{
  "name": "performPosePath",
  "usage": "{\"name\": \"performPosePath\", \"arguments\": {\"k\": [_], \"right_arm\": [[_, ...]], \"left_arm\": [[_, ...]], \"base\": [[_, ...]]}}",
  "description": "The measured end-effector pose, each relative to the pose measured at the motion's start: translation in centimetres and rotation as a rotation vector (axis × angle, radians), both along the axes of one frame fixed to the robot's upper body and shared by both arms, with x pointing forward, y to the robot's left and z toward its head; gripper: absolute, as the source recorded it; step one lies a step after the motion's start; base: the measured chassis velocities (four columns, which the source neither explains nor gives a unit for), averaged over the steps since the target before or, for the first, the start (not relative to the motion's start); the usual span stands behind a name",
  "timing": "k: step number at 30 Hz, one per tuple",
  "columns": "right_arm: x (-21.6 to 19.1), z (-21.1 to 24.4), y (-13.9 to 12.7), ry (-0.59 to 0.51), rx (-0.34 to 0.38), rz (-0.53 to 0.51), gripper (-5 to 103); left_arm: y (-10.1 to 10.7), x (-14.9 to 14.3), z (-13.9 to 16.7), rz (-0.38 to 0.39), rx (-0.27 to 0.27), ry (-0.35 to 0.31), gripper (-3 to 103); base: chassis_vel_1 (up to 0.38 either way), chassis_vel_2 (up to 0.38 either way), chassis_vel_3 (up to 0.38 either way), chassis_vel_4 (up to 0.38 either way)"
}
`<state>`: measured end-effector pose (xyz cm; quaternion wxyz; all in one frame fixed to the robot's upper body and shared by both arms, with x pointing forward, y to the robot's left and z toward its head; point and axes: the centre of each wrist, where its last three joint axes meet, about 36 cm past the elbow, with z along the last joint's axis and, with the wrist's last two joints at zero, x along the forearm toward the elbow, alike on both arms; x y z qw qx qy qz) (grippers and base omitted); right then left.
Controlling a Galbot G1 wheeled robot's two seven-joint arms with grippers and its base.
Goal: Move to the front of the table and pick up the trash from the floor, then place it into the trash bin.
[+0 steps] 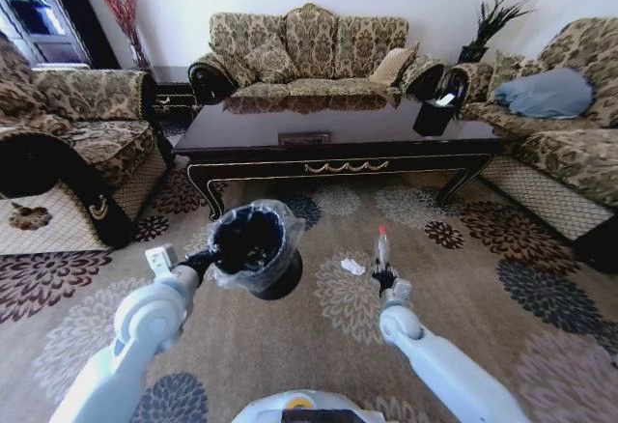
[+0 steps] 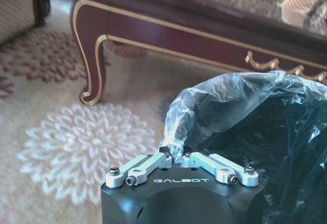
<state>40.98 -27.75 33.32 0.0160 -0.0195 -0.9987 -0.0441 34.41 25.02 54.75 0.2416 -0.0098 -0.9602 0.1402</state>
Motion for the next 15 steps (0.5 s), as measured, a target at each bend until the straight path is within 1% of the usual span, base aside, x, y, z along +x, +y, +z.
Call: {"name": "performPosePath", "arguments": {"k": [1,2,5,7,8,11,13,15], "right_arm": [[0.0,0.7,0.2,-0.054,0.011,0.046,24],[0.0,0.7,0.2,-0.054,0.011,0.046,24],[-0.1,1.9,0.8,-0.135,0.034,0.118,24],[-0.3,2.2,1.3,-0.191,0.028,0.180,24],[-0.3,2.2,1.3,-0.191,0.028,0.180,24],[-0.8,2.7,2.7,-0.253,0.031,0.262,24],[-1.1,3.4,3.7,-0.278,0.044,0.293,24],[-1.2,3.7,4.1,-0.290,0.047,0.306,24]], "left_arm": [[-0.2,-0.1,-0.4,-0.008,-0.005,0.017,3],[-0.2,-0.1,-0.4,-0.008,-0.005,0.017,3],[-0.8,-0.2,-1.5,-0.021,-0.011,0.059,3],[-1.2,-0.3,-2.3,-0.030,-0.016,0.087,3],[-1.2,-0.3,-2.3,-0.030,-0.016,0.087,3],[-1.8,-0.2,-3.3,-0.042,-0.021,0.115,3],[-2.2,-0.1,-3.9,-0.049,-0.016,0.134,3],[-2.3,-0.1,-4.3,-0.051,-0.011,0.142,3]], "base": [[0.000,0.000,0.000,0.000],[0.000,0.000,0.000,0.000],[0.000,0.000,0.000,0.000],[0.000,0.000,0.000,0.000],[0.000,0.000,0.000,0.000],[0.000,0.000,0.000,0.000],[0.000,0.000,0.000,0.000],[0.000,0.000,0.000,0.000]]}}
